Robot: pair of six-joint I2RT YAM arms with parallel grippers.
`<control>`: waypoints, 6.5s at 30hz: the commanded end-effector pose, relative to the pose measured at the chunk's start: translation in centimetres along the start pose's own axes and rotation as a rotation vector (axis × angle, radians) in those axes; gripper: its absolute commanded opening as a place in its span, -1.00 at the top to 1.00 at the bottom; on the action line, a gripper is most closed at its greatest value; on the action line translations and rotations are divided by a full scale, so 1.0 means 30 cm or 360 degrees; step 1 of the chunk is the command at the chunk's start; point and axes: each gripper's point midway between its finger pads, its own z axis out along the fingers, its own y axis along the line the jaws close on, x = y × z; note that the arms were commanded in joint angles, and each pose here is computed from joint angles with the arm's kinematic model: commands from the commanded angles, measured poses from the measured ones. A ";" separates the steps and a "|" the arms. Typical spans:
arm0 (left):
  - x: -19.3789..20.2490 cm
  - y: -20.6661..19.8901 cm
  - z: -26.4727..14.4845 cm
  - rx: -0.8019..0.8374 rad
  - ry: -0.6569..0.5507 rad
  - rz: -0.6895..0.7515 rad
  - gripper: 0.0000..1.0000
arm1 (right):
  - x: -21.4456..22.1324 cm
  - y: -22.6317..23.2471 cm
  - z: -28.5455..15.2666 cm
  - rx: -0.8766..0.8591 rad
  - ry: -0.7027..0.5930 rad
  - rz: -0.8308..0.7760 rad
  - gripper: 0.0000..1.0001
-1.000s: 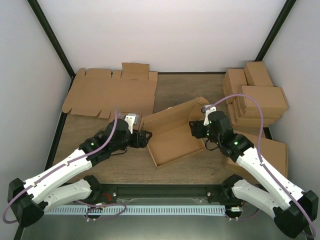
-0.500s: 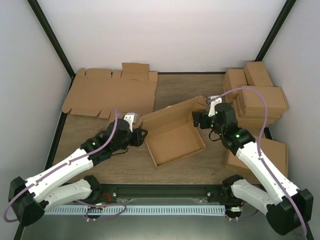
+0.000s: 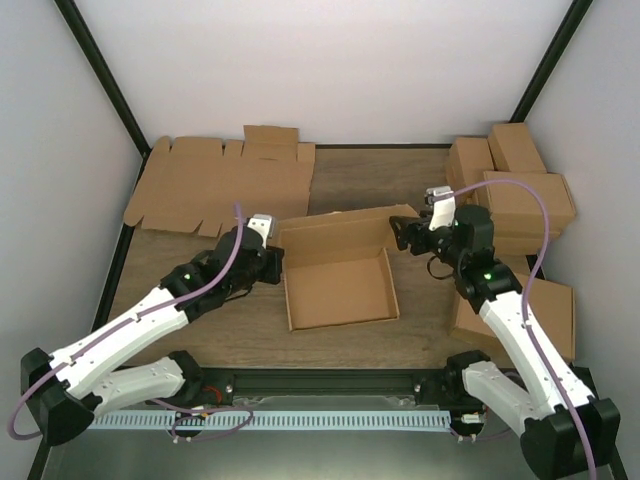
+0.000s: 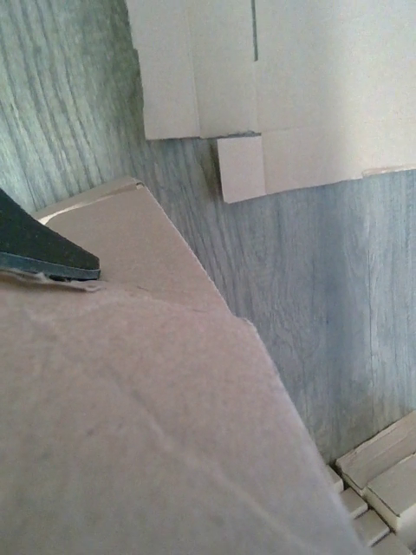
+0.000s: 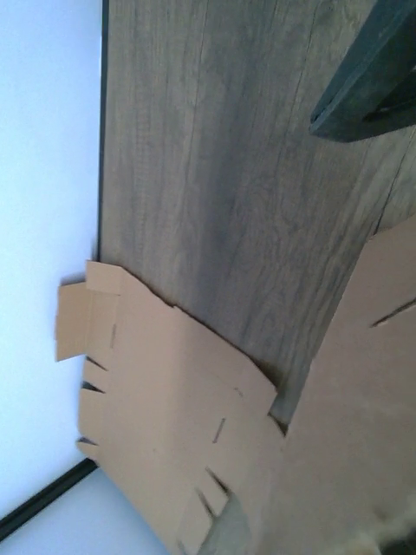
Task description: Fold the paper box
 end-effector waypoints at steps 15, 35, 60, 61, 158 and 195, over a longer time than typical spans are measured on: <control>-0.050 -0.042 0.032 0.0032 -0.0019 0.0116 0.93 | 0.076 -0.004 0.049 -0.0021 0.0261 0.0066 0.59; -0.343 -0.122 0.142 0.0101 -0.0129 0.0102 0.92 | -0.141 -0.039 0.036 0.0140 -0.0017 0.0230 0.98; -0.206 -0.035 0.361 0.0120 0.0000 0.0060 0.92 | 0.037 -0.025 0.180 0.0297 0.0107 0.0576 0.98; -0.188 -0.032 0.364 0.0126 0.0013 0.0065 0.93 | 0.061 -0.026 0.180 0.0301 0.0126 0.0576 0.98; -0.108 -0.293 0.324 0.0549 0.0385 0.1769 0.92 | 0.252 0.139 -0.028 -0.0106 0.0497 0.0441 -0.51; 0.071 -0.422 0.306 0.0900 0.0511 0.1146 -0.67 | 0.266 -0.064 0.175 0.0097 0.0550 0.0765 -0.65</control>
